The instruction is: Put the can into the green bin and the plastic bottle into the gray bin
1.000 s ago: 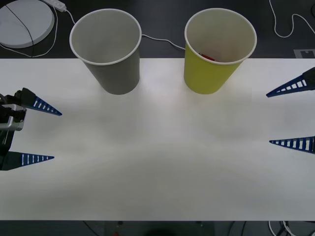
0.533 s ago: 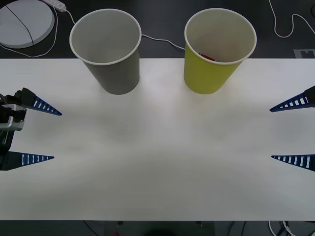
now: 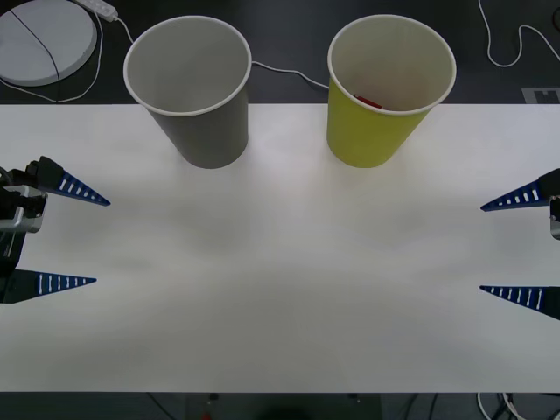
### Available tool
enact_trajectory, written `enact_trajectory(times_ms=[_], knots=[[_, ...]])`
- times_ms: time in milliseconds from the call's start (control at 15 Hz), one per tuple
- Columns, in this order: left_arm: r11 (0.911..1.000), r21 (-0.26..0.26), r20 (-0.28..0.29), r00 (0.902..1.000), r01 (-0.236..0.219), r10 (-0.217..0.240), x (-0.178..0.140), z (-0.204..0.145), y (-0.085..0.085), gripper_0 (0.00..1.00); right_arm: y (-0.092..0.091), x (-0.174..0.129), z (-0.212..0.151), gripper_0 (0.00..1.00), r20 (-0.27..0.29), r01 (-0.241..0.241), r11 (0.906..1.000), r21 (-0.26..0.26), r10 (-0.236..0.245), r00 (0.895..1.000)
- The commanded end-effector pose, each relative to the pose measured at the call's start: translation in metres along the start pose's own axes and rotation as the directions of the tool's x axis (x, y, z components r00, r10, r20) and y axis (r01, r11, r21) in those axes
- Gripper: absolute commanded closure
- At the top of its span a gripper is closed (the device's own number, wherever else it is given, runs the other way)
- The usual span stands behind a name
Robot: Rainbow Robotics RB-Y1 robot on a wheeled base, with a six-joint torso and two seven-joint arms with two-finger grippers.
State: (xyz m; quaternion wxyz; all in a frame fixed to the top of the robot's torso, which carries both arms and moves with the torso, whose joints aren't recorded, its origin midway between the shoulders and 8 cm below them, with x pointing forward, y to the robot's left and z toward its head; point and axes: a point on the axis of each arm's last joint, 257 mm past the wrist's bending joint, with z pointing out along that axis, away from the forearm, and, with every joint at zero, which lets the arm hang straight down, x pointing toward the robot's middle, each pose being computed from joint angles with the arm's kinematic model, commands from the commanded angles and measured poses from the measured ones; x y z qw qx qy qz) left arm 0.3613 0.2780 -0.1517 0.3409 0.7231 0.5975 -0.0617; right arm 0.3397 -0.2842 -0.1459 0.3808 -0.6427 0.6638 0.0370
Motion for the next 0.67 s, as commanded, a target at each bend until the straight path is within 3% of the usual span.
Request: enact_trajectory(times_ms=[67,667], knots=[[1.0000,0.000,0.000,1.0000,0.000,0.000,0.0000,0.0000,0.0000,0.00,-0.0017,0.0105,0.0003,0.00,-0.007,-0.016,0.9999,0.000,0.016,1.000],[1.0000,0.000,0.000,1.0000,0.000,0.000,0.0000,0.0000,0.0000,0.00,-0.0026,0.0111,0.0005,0.00,0.001,-0.005,1.0000,-0.001,0.005,1.000]])
